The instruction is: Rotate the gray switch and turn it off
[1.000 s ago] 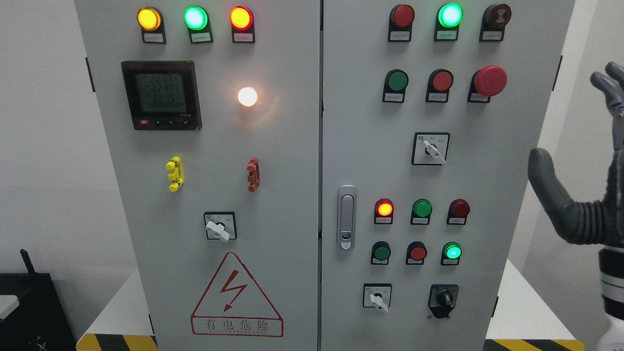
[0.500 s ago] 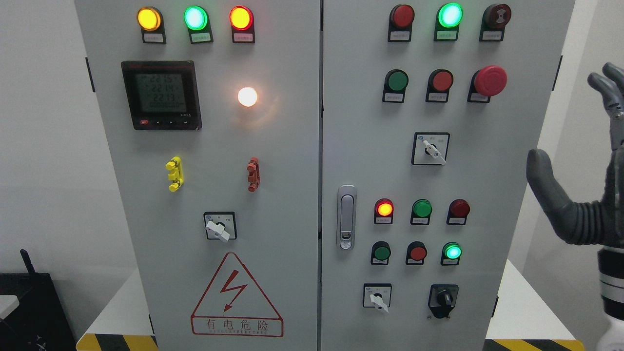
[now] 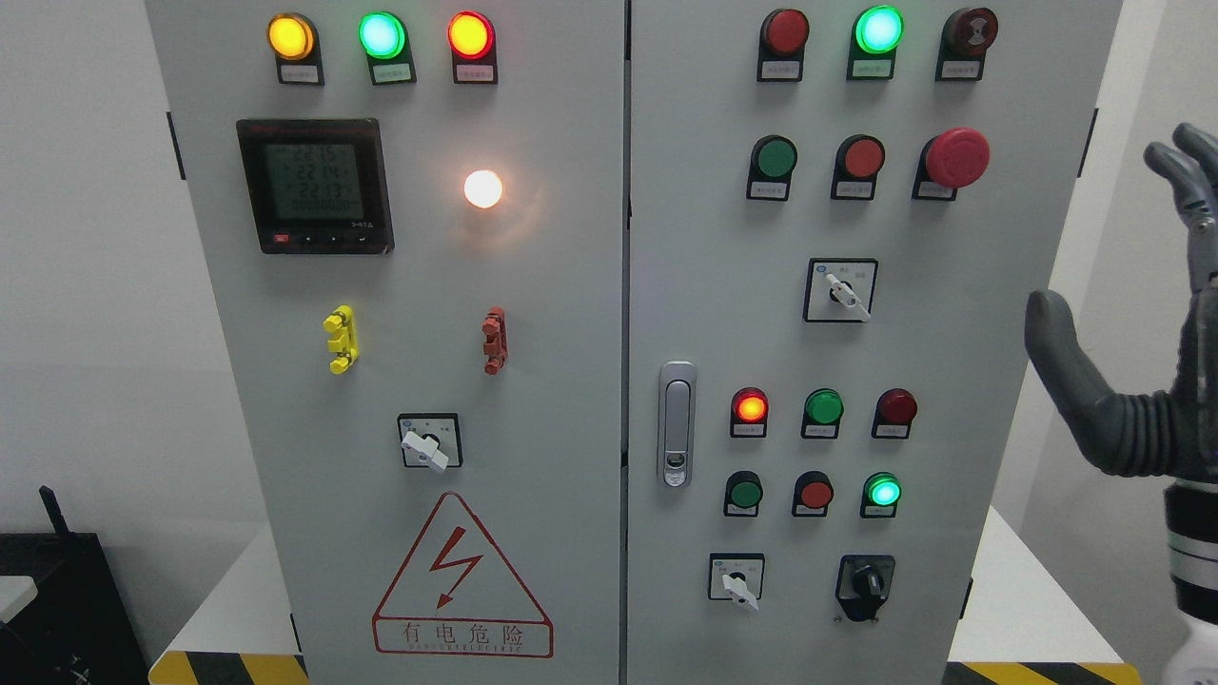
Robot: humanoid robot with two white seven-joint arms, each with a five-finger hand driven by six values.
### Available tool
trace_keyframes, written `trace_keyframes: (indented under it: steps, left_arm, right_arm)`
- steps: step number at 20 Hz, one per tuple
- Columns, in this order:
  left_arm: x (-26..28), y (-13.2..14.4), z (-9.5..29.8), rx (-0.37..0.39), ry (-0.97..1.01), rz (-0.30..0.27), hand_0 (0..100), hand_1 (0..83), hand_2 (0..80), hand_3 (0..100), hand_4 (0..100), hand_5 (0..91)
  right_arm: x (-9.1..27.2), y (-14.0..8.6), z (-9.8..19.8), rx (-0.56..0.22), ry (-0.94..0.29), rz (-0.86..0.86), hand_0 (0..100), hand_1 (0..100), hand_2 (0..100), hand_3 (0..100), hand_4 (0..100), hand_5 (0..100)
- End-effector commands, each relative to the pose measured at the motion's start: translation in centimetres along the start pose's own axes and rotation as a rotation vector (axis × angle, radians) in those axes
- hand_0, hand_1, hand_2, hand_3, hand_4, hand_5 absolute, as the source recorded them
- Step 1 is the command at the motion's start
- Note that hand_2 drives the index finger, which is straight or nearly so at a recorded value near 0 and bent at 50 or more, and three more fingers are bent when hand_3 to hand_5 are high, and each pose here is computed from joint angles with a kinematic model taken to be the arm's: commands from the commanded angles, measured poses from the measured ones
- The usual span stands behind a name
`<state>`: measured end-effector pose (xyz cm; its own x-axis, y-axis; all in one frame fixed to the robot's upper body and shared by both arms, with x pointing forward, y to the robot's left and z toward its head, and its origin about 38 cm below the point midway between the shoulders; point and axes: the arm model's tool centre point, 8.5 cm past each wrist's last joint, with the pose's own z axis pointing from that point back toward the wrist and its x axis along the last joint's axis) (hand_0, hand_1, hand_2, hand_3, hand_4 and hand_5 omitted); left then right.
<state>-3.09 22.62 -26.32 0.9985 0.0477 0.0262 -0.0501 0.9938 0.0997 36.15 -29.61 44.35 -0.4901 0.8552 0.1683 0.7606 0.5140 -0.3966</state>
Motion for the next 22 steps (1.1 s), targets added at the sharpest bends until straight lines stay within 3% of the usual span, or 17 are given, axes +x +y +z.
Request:
trace_keyframes:
  steps: [1,4,10,14,22]
  left_arm:
    - [-0.5,0.0,0.1,0.000,0.013,-0.003,12,38.9,0.0,0,0,0.0]
    - [-0.5,0.0,0.1,0.001,0.013,-0.003,12,38.9,0.0,0,0,0.0]
    - [-0.5,0.0,0.1,0.000,0.013,-0.003,12,38.9,0.0,0,0,0.0]
    - [-0.5,0.0,0.1,0.000,0.013,-0.003,12,38.9,0.0,0,0,0.0]
    - [-0.5,0.0,0.1,0.001,0.013,-0.003,12,38.9,0.0,0,0,0.0]
  right_arm:
    - [0.8,1.5,-0.1,0.004,0.007,-0.054,38,23,9,40,31,32]
    - [1.2,2.4,-0.2,0.018,0.004,-0.078,36,25,11,43,42,55]
    - [1.6,3.7,-0.4,0.009,0.061,-0.120,32,28,17,59,76,100]
    - [1.6,4.3,-0.4,0.014,0.112,-0.137,24,31,32,78,87,100]
    - [2.7,5.9,-0.4,0.037,0.168,-0.188,5,29,43,82,90,100]
